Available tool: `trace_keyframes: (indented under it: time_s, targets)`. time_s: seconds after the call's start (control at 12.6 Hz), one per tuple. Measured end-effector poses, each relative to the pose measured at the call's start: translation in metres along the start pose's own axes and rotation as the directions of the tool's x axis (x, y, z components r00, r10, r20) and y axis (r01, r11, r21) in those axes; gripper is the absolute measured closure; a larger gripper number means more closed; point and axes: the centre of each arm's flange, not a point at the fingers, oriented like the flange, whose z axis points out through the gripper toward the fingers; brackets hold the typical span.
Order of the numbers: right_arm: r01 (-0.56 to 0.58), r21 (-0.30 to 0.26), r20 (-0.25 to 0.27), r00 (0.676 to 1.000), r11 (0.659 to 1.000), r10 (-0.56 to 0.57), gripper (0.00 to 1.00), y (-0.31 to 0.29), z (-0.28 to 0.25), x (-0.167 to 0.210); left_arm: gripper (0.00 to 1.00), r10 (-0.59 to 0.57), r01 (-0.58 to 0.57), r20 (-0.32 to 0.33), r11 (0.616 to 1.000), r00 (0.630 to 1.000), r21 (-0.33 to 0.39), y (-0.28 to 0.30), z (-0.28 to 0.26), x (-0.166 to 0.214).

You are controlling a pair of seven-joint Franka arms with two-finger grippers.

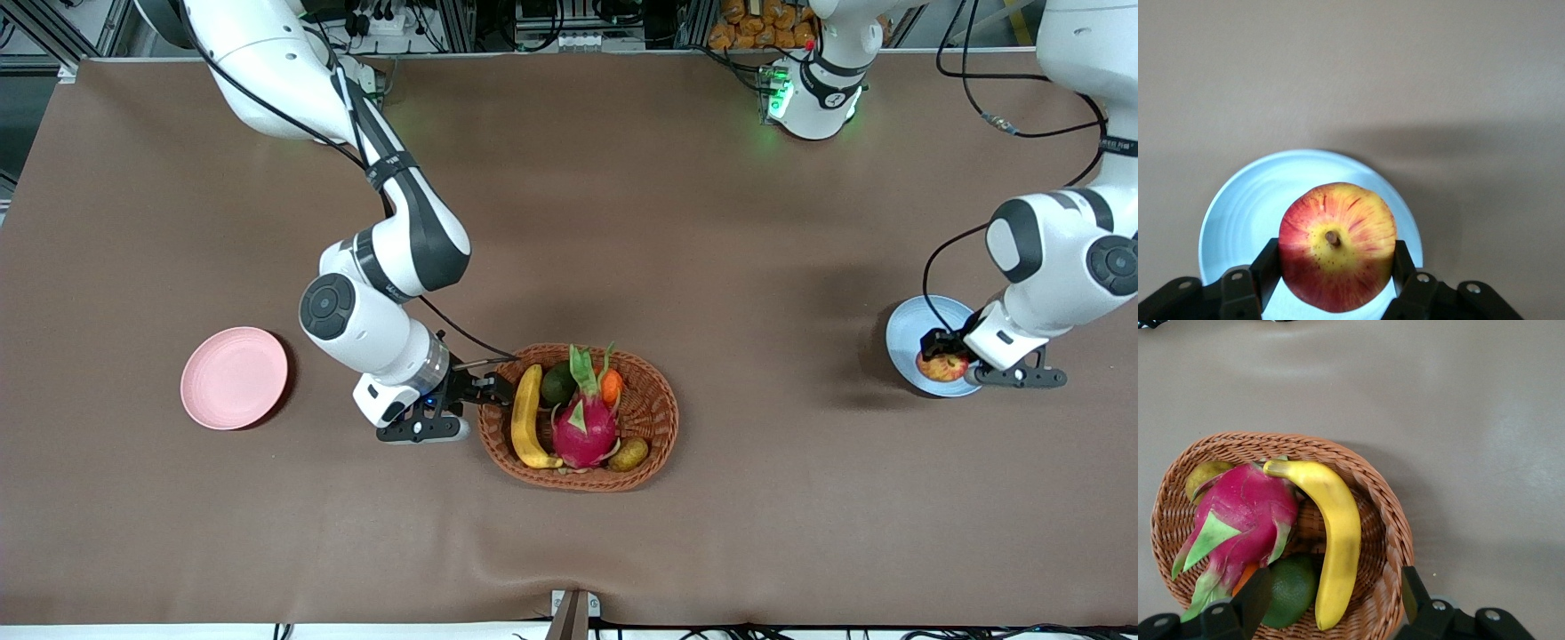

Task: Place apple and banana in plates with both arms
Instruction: 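Carry the apple over the blue plate while the right gripper reaches the banana, then lower the apple onto the blue plate while the right gripper descends on the banana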

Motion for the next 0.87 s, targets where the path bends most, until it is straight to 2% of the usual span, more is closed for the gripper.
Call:
trace_keyframes:
  time_s: [0.16, 0.32, 0.87]
  targets:
    - [0.006, -0.001, -0.021, 1.000, 1.000, -0.006, 0.12, -0.004, 0.023, -0.005, 0.30, -0.003, 0.003, 0.008, 1.000, 1.000, 0.012, -0.009, 0.010, -0.016]
    - [0.014, -0.007, -0.017, 1.000, 1.000, -0.014, 0.11, -0.008, 0.045, -0.013, 0.30, -0.005, 0.005, -0.009, 1.000, 1.000, 0.014, -0.009, 0.023, -0.028]
    - [0.030, -0.015, -0.011, 0.999, 0.999, -0.030, 0.11, -0.018, 0.078, -0.028, 0.30, 0.003, -0.003, 0.012, 0.999, 1.000, 0.048, -0.035, 0.034, -0.047]
